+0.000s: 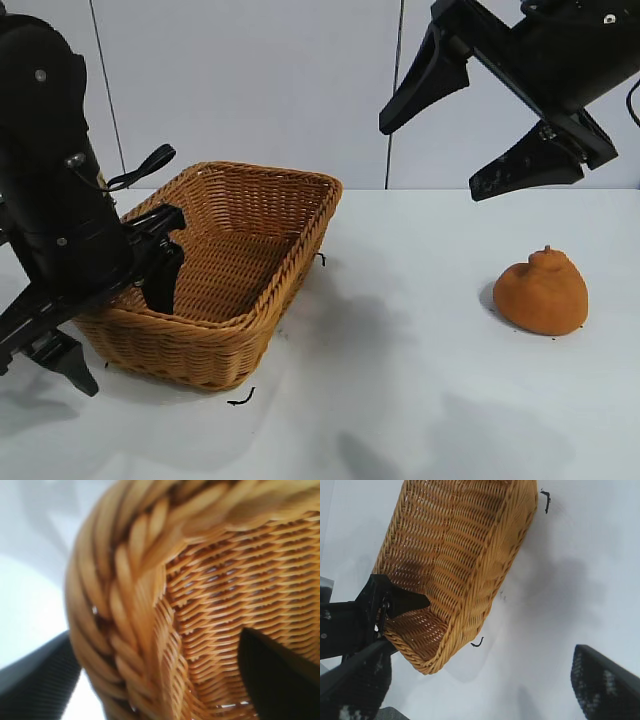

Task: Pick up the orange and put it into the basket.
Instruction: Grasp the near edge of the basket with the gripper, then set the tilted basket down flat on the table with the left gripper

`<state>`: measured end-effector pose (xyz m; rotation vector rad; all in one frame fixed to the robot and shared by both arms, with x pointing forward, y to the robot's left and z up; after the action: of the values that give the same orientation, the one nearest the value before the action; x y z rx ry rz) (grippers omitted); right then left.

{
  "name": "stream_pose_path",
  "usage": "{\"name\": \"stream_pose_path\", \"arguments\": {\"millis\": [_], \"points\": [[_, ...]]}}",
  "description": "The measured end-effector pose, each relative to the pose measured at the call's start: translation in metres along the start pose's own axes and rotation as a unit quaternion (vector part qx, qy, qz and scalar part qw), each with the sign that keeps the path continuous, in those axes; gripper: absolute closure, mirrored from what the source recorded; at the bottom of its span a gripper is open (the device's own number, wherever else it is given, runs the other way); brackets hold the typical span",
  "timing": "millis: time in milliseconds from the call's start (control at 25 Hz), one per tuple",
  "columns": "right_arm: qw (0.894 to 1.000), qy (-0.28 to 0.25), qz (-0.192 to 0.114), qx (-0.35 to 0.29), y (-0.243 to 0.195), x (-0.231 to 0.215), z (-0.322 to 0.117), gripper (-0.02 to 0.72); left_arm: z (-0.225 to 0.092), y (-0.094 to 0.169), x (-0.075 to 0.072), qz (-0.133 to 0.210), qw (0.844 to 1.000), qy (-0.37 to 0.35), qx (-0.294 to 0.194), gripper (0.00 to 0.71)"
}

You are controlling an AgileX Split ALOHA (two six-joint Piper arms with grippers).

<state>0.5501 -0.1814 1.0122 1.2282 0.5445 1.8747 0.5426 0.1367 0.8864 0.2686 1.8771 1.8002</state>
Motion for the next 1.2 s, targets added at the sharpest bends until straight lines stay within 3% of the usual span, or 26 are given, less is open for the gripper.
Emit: {"name": "stream_pose_path", "arguments": {"millis": [360,560,760,1040,1200], "points": [[1.000,0.000,0.000,0.000,0.000,0.000,0.000,0.008,0.000,0.000,0.002,0.009,1.000,0.004,0.000,0.501],[1.000,0.000,0.000,0.000,0.000,0.000,0.000,0.008,0.001,0.000,0.001,0.003,1.000,0.030,0.000,0.615],[1.000,0.000,-0.001,0.000,0.000,0.000,0.000,0.008,0.002,0.006,-0.006,0.004,0.999,0.033,0.000,0.615],[1.000,0.001,-0.001,0.000,0.000,0.000,0.000,0.008,0.018,0.031,-0.045,-0.054,0.998,0.015,-0.008,0.615],[1.000,0.002,-0.002,0.000,0.000,0.000,0.000,0.008,0.033,0.039,-0.053,-0.068,0.997,-0.025,-0.018,0.615]]}}
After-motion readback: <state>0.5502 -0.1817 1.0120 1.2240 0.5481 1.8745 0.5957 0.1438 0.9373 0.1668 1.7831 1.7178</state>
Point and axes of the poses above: a point on each arm's last joint axis where the gripper is mounted, y pointing back along that axis away from the gripper, x along the wrist's bending axis when the last joint is at zero, z = x × y, the point moved 2 cm from there along -y, pointing out along that axis toward the gripper, and after that the axes turned 2 degrees about y, right-handed, at the moved point
